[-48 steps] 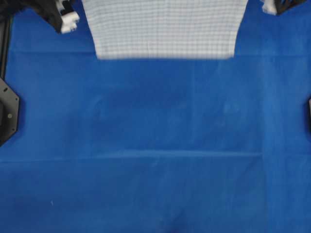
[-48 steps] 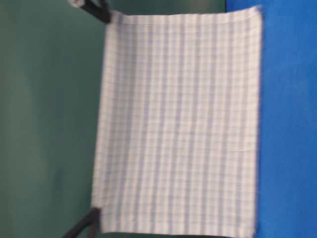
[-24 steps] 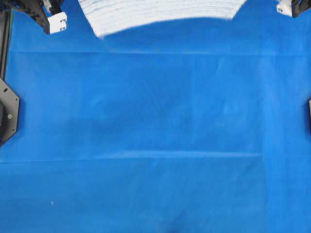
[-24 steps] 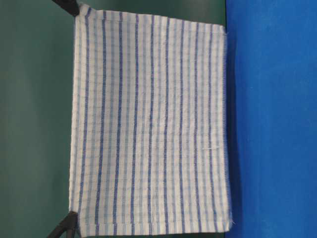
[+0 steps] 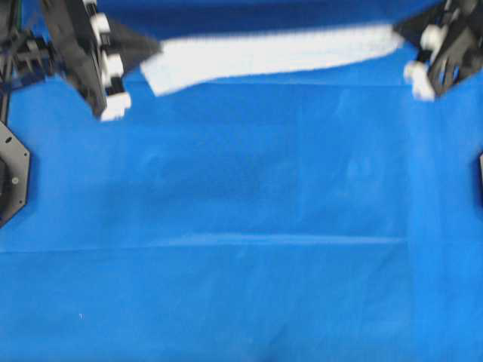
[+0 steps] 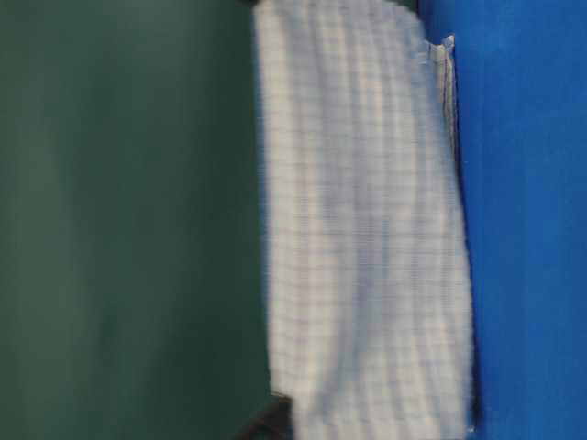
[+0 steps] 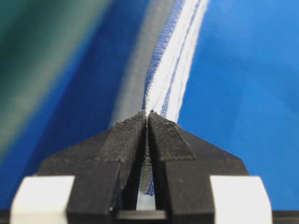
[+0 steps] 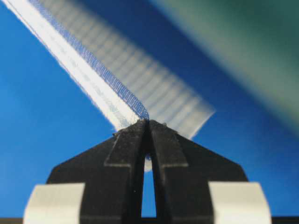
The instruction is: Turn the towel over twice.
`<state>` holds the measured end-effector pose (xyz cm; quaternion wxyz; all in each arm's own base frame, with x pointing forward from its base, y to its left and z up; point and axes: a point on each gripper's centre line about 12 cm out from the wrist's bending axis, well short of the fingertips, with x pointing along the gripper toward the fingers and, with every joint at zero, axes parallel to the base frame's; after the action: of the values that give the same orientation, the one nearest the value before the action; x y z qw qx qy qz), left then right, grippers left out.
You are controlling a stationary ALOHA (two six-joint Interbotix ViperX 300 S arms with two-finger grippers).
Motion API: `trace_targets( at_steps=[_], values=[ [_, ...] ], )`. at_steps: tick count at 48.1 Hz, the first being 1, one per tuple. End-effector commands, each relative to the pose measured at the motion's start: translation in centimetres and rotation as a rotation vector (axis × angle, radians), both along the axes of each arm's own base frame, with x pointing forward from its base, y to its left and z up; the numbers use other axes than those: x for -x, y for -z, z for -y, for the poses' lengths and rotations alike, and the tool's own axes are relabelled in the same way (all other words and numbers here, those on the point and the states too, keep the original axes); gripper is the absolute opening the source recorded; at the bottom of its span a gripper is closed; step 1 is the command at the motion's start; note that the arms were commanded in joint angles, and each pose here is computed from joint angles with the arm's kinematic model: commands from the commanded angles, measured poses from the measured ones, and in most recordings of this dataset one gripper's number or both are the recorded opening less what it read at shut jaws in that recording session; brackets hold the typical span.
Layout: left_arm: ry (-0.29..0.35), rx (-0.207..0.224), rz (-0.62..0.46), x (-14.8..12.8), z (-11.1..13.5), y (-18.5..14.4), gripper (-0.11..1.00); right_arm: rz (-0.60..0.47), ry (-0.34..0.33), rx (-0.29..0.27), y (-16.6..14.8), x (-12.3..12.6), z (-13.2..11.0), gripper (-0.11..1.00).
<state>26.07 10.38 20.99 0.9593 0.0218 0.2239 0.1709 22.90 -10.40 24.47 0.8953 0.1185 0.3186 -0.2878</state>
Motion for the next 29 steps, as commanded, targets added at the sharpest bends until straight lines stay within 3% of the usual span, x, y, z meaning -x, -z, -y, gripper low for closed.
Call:
trace_targets(
  at_steps=[1, 11, 21, 29],
  values=[
    [0.061, 0.012, -0.014, -0.5, 1.7, 0.8, 0.02, 0.003, -0.058, -0.05, 1.2, -0.7, -2.0, 0.04],
    [0.2, 0.1, -0.111, -1.2, 6.5, 4.3, 0.02, -0.073, -0.124, -0.189, 5.9, -1.5, -6.2, 0.04],
    [0.228, 0.238, -0.199, -1.4, 9.7, 7.5, 0.02, -0.157, -0.173, -0.284, 9.6, -1.9, -9.8, 0.04],
    [0.296, 0.281, -0.238, -1.5, 12.6, 9.4, 0.02, -0.196, -0.217, -0.339, 11.4, -2.3, -12.7, 0.04]
  ],
)
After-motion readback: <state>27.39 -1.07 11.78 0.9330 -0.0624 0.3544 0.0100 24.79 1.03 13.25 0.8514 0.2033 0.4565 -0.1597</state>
